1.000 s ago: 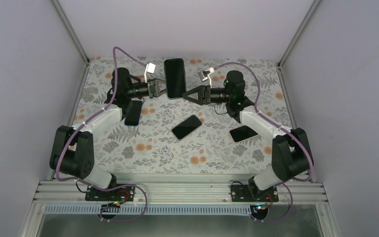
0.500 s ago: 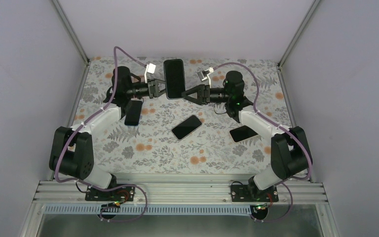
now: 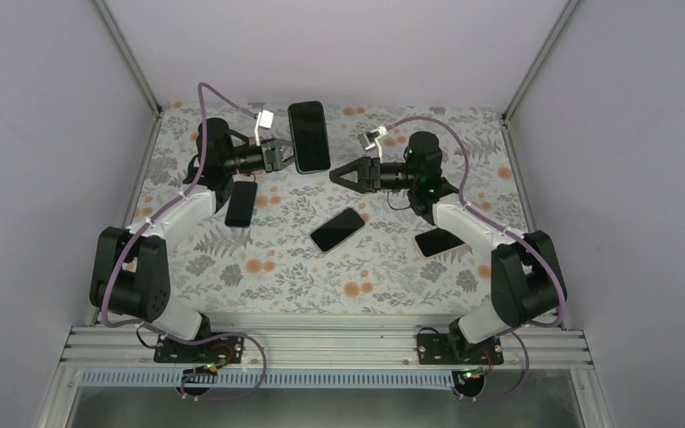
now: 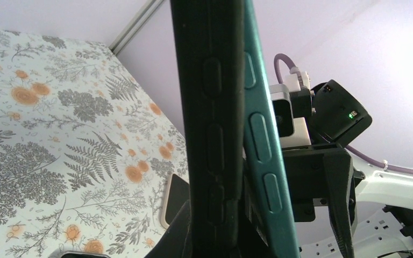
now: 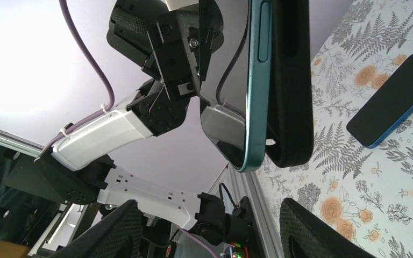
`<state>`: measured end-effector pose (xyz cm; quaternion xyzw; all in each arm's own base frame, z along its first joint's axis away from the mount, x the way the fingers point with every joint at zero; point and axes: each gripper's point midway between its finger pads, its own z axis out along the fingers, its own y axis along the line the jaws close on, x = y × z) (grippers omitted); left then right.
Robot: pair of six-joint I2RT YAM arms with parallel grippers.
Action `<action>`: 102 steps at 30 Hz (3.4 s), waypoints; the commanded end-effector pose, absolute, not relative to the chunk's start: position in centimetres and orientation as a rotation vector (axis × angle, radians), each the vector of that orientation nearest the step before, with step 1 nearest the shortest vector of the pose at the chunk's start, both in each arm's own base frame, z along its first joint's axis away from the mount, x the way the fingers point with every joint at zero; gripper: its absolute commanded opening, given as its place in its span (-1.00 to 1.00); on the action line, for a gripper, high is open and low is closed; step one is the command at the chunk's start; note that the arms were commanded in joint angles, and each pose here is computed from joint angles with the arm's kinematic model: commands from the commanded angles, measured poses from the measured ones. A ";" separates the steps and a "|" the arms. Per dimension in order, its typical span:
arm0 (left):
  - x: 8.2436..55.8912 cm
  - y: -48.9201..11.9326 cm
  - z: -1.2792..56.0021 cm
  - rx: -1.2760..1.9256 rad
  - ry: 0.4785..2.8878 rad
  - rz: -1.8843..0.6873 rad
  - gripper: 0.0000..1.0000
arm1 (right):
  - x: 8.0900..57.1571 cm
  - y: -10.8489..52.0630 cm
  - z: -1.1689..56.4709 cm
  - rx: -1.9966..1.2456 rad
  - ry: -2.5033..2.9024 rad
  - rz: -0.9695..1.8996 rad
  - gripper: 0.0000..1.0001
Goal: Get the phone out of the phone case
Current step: Remove the phone case from the phone, then place the phone case at the center of the board.
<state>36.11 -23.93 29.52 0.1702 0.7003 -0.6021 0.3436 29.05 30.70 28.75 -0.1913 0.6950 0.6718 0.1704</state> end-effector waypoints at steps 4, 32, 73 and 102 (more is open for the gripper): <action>35.5 -24.3 31.9 0.511 1.704 -1.560 -0.95 | 28.3 30.8 30.2 -0.607 1.915 1.899 0.16; 33.7 -27.3 30.3 0.640 1.732 -1.527 -0.95 | 30.4 30.1 31.4 -0.555 1.881 1.888 -0.10; 40.2 -24.5 26.0 0.436 1.984 -1.086 -0.95 | 29.6 28.4 32.7 -0.624 1.797 1.801 -0.93; 49.7 -20.4 11.4 0.246 2.496 -0.833 -0.95 | 30.7 28.3 31.4 -0.622 1.833 1.744 -0.92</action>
